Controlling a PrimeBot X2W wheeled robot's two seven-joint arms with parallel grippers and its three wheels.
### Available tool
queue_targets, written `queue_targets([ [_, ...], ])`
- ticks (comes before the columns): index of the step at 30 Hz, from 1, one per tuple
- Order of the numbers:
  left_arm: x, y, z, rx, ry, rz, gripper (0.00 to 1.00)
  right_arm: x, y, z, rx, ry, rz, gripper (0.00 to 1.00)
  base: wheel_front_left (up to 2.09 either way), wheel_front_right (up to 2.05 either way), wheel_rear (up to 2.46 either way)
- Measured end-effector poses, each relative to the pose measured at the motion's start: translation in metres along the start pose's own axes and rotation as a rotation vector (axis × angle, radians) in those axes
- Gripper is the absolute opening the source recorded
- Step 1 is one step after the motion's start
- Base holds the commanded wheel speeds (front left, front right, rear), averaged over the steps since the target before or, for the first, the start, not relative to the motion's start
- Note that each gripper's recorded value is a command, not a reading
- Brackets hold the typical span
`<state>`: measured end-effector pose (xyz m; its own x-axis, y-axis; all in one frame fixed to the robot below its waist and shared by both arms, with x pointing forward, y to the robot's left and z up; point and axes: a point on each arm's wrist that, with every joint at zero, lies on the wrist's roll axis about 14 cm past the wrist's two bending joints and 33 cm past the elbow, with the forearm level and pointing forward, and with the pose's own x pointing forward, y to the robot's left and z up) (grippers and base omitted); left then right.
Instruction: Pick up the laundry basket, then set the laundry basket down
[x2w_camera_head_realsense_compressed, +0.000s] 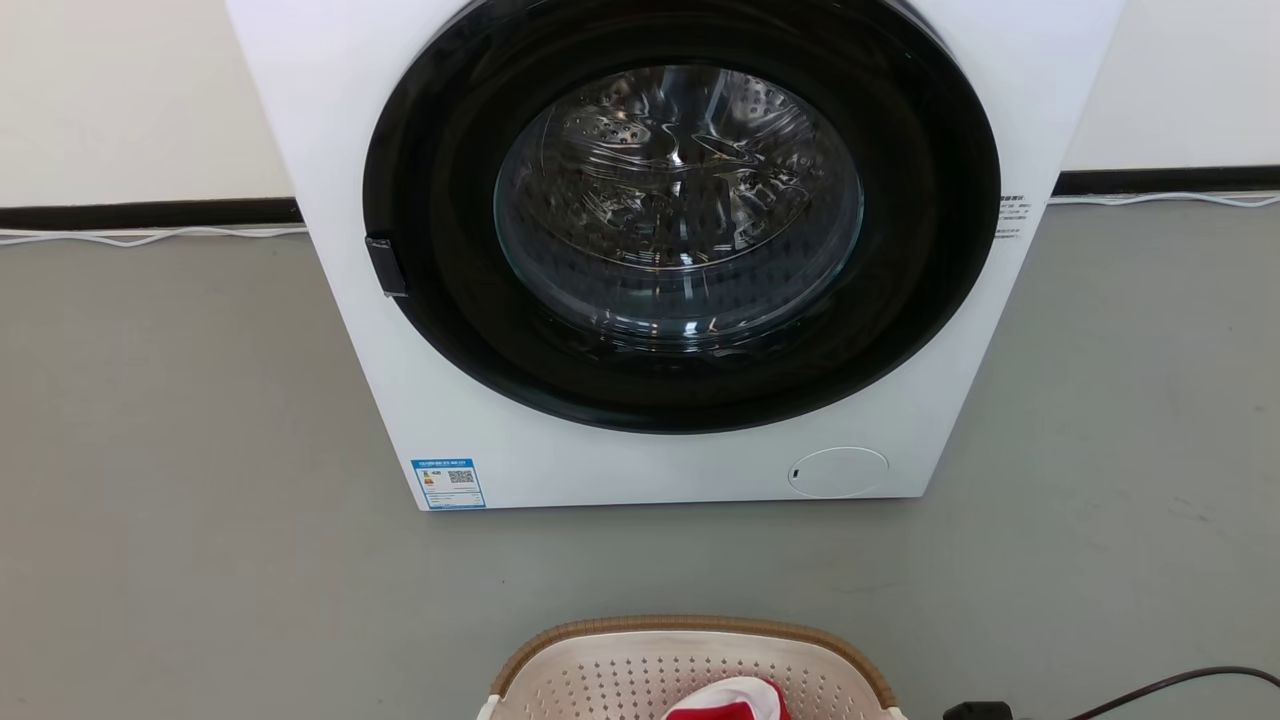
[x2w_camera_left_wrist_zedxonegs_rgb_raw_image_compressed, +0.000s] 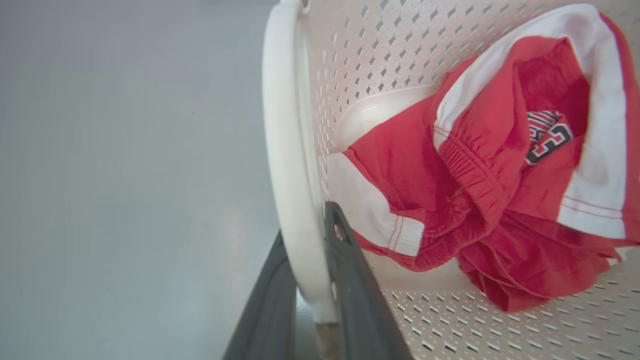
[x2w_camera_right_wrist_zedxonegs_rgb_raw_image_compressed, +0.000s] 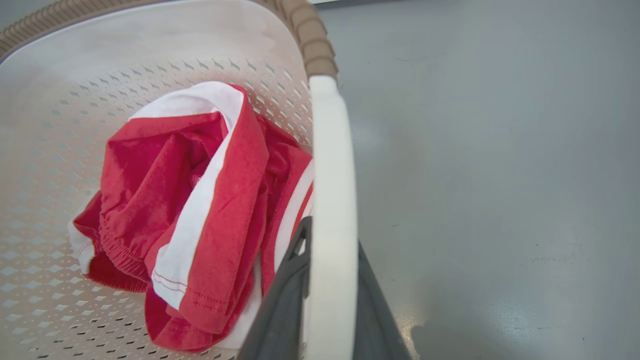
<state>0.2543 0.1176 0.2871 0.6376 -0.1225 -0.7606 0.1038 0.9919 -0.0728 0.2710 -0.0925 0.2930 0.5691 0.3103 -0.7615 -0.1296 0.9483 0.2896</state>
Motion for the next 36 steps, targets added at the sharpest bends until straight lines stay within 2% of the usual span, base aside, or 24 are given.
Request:
queue_targets([
  [10,0.0,0.0,-0.003,-0.008,0.011,0.0,0.0,0.002,0.0,-0.002,-0.006,0.008,0.001,0.0,0.0,0.0,0.0],
  [19,0.008,0.001,0.0,-0.023,0.023,0.004,0.0,0.011,-0.001,0.012,-0.01,0.004,0.0,0.0,0.0,0.0,0.0],
  [36,0.084,0.019,0.091,-0.03,-0.062,0.032,0.0,0.084,-0.011,0.114,-0.052,-0.092,0.015,0.0,0.0,0.0,0.0],
])
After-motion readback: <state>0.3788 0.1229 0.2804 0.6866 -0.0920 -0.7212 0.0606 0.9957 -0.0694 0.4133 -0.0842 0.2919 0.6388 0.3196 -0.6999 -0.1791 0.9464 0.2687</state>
